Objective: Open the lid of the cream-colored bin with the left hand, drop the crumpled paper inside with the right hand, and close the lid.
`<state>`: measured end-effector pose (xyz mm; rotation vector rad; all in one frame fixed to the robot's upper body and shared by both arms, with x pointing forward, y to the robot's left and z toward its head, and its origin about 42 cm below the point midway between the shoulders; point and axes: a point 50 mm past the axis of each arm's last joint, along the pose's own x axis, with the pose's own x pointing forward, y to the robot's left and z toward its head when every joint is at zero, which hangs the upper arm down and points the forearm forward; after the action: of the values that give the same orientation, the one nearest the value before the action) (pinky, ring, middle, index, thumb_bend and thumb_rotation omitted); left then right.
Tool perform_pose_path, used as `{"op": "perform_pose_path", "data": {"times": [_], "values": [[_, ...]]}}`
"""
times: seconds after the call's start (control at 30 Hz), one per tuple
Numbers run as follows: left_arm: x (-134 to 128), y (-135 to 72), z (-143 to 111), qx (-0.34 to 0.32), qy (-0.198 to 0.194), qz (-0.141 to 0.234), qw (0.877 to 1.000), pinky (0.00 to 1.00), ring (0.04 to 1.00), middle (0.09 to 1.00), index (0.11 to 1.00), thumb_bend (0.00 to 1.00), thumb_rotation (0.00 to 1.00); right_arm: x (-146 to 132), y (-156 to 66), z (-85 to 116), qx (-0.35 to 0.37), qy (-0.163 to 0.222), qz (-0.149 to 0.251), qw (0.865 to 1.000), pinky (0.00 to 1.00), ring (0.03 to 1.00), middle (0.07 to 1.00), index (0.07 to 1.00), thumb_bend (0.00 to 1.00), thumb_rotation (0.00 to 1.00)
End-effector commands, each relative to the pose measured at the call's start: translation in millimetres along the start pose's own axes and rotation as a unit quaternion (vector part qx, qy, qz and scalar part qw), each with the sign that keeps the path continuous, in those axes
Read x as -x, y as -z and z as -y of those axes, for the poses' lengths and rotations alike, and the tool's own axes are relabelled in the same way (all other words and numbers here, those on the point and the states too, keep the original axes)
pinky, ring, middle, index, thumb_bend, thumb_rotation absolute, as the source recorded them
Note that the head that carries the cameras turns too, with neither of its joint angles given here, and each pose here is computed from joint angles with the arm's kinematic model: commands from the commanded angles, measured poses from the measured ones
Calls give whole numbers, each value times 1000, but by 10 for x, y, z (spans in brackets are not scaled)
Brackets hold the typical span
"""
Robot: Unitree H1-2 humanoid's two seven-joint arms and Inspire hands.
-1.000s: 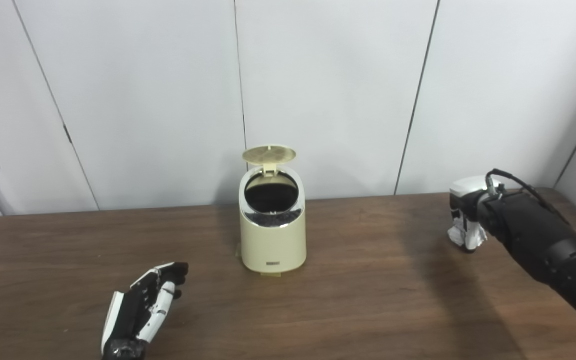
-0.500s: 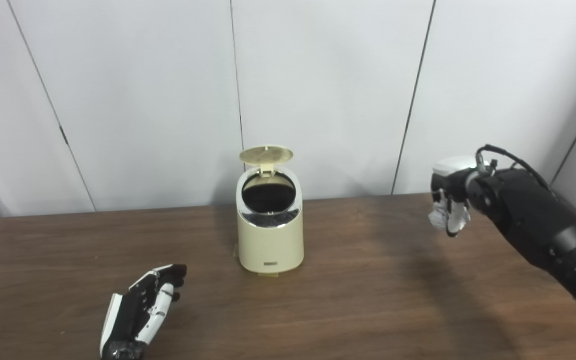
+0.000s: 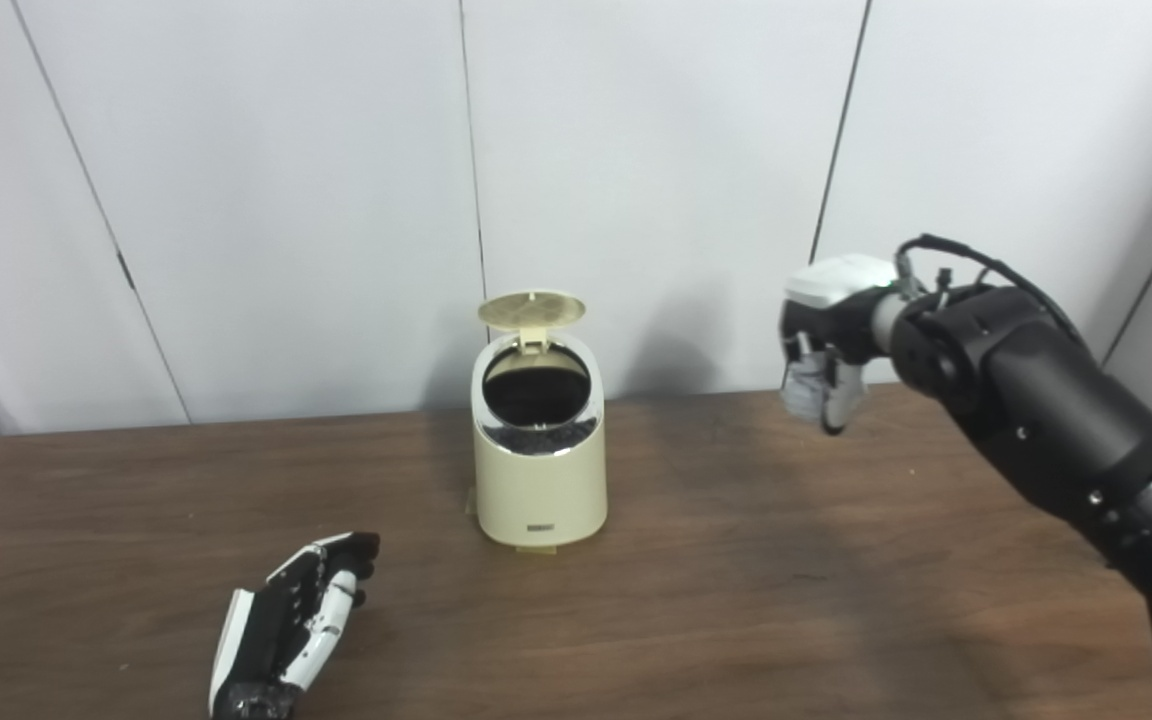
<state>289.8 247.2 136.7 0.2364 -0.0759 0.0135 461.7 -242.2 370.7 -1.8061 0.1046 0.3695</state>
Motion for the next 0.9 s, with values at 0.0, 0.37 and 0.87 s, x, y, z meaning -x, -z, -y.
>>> {"op": "perform_pose_path", "data": {"times": [0.0, 0.37, 0.87], "values": [[-134, -171, 16, 0, -4, 48, 999, 692, 751, 750, 730, 143, 579, 168, 7, 470, 1, 59, -10, 998, 339, 441, 446, 501, 530, 0], [-152, -149, 70, 7, -6, 42, 999, 709, 760, 755, 734, 143, 579, 277, -336, 697, 7, 83, 39, 996, 361, 485, 523, 474, 525, 0], [-189, -129, 111, 12, -5, 41, 999, 695, 771, 763, 741, 147, 517, 457, -779, 1065, 27, 119, 78, 989, 196, 286, 401, 492, 526, 0]]}}
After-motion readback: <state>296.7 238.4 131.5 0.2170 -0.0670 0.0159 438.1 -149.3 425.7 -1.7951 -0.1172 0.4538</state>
